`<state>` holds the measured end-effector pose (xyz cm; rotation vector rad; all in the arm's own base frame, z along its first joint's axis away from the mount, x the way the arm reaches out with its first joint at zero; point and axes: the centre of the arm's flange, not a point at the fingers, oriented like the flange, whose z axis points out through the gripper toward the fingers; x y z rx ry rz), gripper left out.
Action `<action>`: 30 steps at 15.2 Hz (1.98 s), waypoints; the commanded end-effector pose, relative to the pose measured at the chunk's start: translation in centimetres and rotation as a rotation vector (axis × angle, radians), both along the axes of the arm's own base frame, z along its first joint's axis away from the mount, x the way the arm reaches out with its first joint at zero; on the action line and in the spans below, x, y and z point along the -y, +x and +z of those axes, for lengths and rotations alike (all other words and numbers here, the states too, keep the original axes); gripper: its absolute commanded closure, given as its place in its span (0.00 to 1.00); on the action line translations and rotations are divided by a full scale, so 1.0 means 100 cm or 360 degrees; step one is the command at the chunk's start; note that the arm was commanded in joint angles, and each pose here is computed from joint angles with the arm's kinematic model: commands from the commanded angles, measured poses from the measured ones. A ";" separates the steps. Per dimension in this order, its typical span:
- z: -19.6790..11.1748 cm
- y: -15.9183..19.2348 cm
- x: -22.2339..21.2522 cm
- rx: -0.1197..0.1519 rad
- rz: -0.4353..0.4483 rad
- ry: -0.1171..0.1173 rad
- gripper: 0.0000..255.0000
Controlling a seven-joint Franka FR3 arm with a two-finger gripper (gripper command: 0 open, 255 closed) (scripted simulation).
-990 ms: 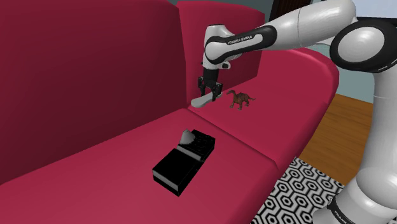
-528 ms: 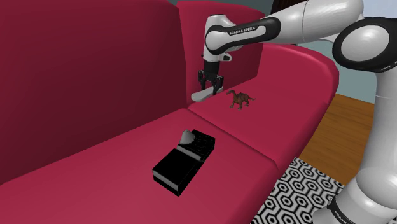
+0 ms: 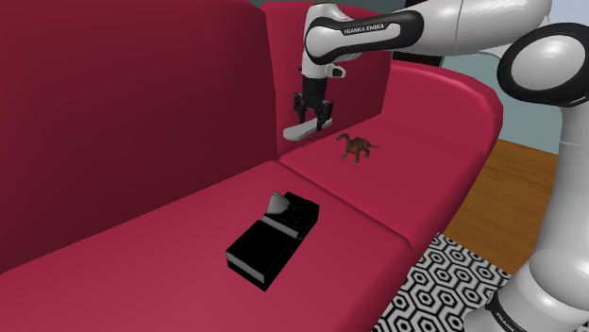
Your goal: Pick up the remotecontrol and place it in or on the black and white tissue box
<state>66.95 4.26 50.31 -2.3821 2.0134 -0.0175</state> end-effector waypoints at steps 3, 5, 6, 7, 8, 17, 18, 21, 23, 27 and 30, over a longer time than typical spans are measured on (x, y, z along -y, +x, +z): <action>0.004 -0.028 -0.036 0.0000 0.0000 0.0000 1.00; 0.004 -0.044 -0.058 0.0000 0.0000 0.0000 1.00; 0.005 -0.052 -0.068 0.0000 0.0000 0.0000 1.00; 0.005 -0.060 -0.079 0.0000 0.0000 0.0000 1.00; 0.005 -0.068 -0.089 0.0000 0.0000 0.0000 1.00; 0.008 -0.139 -0.184 0.0000 0.0000 0.0000 1.00; 0.009 -0.146 -0.195 0.0000 0.0000 0.0000 1.00; 0.009 -0.170 -0.227 0.0000 0.0000 0.0000 1.00; 0.010 -0.186 -0.248 0.0000 0.0000 0.0000 1.00; 0.006 -0.212 -0.282 0.0000 0.0000 0.0000 1.00; -0.010 -0.212 -0.282 0.0000 0.0000 0.0000 1.00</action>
